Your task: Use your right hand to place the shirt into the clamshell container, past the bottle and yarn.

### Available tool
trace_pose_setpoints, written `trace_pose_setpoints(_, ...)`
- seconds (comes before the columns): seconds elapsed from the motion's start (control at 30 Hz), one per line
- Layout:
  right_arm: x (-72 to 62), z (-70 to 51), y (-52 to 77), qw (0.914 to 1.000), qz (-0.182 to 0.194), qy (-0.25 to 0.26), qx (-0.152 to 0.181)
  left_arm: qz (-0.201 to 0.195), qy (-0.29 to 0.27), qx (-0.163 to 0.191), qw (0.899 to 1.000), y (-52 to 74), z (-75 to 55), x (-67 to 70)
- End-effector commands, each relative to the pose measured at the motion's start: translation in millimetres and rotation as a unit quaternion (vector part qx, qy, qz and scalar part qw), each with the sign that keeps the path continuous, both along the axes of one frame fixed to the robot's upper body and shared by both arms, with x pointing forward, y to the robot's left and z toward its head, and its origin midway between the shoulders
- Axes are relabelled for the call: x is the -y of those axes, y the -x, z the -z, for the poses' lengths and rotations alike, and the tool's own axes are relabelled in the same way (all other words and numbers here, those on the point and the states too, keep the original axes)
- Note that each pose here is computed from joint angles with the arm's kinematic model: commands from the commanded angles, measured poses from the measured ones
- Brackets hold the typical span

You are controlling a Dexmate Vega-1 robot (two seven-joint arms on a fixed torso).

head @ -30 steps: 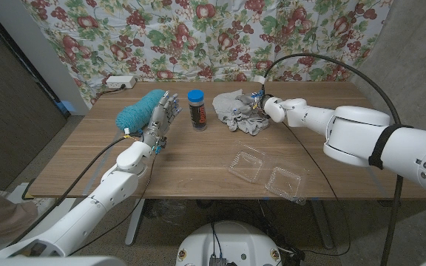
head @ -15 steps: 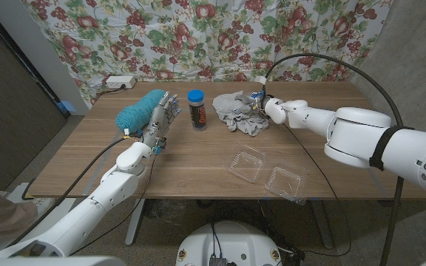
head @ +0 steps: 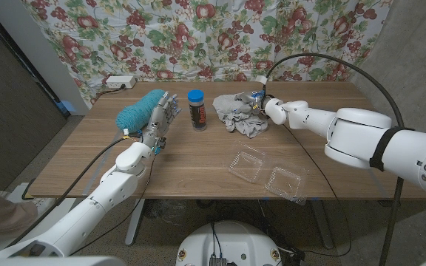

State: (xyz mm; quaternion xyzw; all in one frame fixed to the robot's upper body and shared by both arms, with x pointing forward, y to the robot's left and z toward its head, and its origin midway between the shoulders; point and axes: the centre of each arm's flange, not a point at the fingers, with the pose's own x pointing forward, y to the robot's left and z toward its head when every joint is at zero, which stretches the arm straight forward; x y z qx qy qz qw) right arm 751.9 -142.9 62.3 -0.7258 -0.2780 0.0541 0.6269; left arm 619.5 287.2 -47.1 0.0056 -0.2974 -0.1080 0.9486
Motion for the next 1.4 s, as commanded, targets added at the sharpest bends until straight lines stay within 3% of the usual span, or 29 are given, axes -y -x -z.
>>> trace_pose_setpoints(0.03, 1.9, -1.9, 0.5, 0.9999, -0.001, -0.010, 0.008, 0.001, 0.001, 0.002, 1.000, -2.2, -2.9, -0.9)
trace_pose_setpoints(0.7, 5.3, -3.6, -1.0, 0.9998, 0.008, -0.019, 0.005, 0.003, -0.001, 0.003, 1.000, -5.3, -6.6, 1.5)
trace_pose_setpoints(1.4, 7.7, -2.3, 6.5, 0.9986, -0.030, -0.034, 0.028, 0.004, 0.004, 0.001, 1.000, 1.2, 0.7, 3.2)
